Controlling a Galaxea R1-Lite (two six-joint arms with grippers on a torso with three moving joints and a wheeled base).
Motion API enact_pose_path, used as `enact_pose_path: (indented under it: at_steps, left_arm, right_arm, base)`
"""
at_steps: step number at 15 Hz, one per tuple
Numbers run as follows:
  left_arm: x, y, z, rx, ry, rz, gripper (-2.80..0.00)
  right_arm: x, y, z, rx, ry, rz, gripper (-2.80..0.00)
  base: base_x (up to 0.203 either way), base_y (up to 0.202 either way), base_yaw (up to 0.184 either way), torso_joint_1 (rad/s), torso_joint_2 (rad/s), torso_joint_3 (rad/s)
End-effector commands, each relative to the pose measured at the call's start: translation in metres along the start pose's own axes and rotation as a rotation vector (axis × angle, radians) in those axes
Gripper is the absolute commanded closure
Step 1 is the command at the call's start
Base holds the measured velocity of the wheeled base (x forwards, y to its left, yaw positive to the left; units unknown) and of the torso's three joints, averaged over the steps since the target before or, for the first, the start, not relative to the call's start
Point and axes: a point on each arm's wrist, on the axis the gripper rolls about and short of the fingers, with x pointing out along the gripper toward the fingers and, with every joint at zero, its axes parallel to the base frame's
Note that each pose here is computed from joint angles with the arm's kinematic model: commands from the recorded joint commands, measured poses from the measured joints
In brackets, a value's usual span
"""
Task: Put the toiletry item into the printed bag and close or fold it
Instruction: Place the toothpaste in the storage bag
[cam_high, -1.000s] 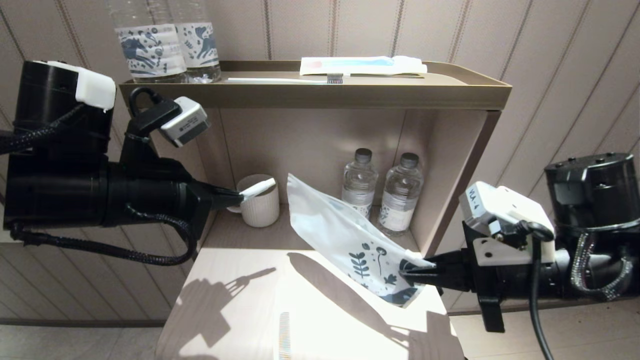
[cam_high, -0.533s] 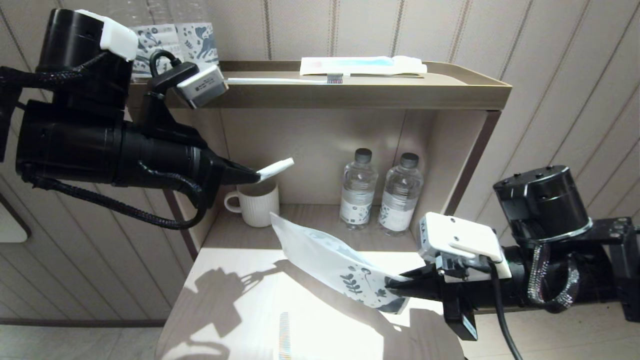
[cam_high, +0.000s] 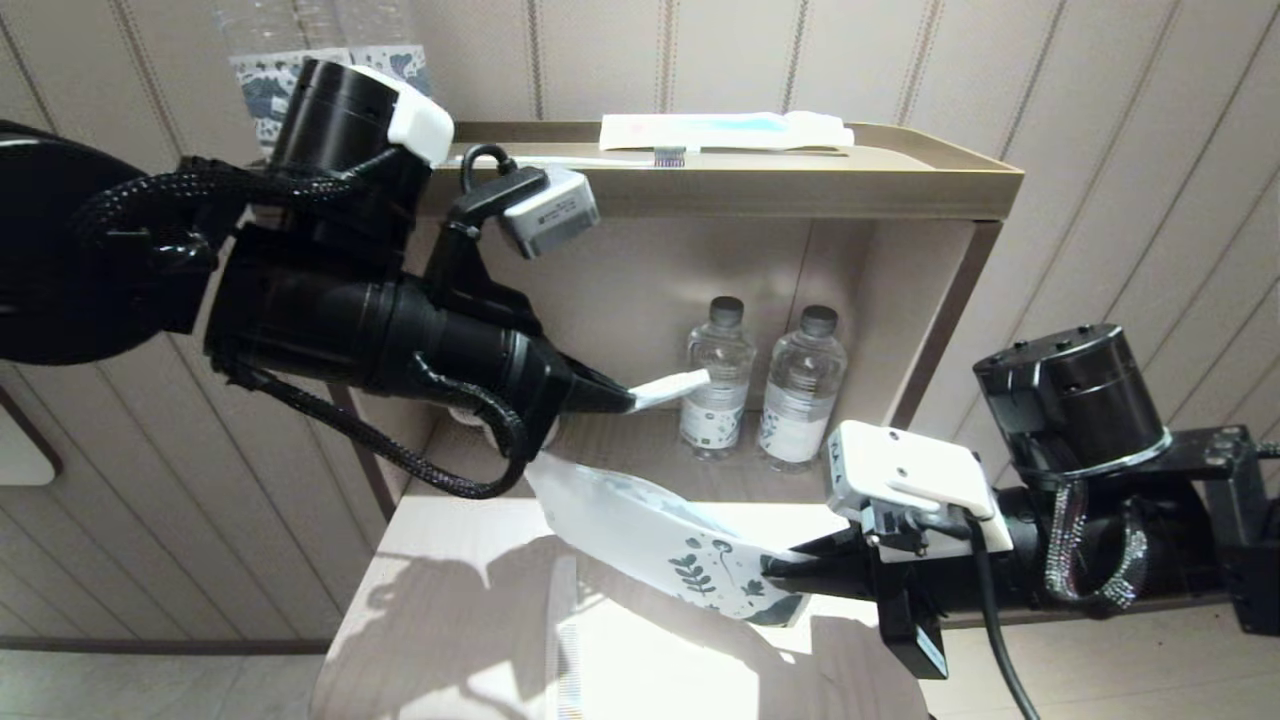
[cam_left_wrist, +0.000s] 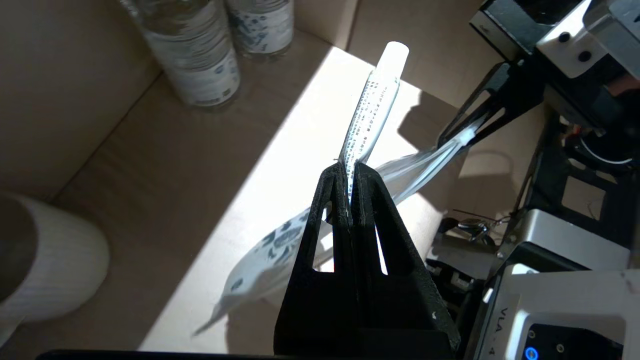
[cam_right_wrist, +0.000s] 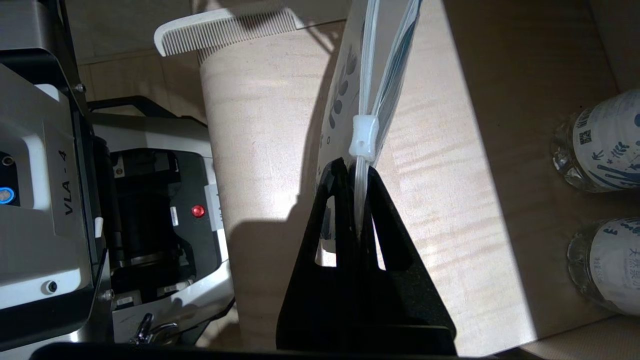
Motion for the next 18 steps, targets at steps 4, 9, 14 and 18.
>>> enact_pose_path:
  at_steps: [4,9,14,18]
  left_arm:
    - [0.030,0.008,-0.010,-0.026,0.034,-0.060,0.00]
    - [0.024,0.005,-0.020,-0.050,0.041,-0.127,0.00]
    - [0.014,0.009,-0.025,-0.064,0.003,-0.223,0.00]
    - [0.027,0.019,-0.033,0.031,0.000,-0.268,0.00]
  right_arm:
    - [0.000,-0.002,0.004,-0.005,-0.028,0.015,0.00]
    - [0.000,-0.003,0.005,-0.005,-0.031,0.015,0.00]
    - [0.000,-0.004,0.006,-0.003,-0.034,0.019,0.00]
    - [-0.001,-0.003,0.006,-0.003,-0.035,0.020,0.00]
  base:
    - [0.000,0.000,0.000,0.000,0.00,0.000]
    - [0.000,0.000,0.000,0.000,0.00,0.000]
    - [0.000,0.000,0.000,0.000,0.00,0.000]
    - [0.000,0.000,0.000,0.000,0.00,0.000]
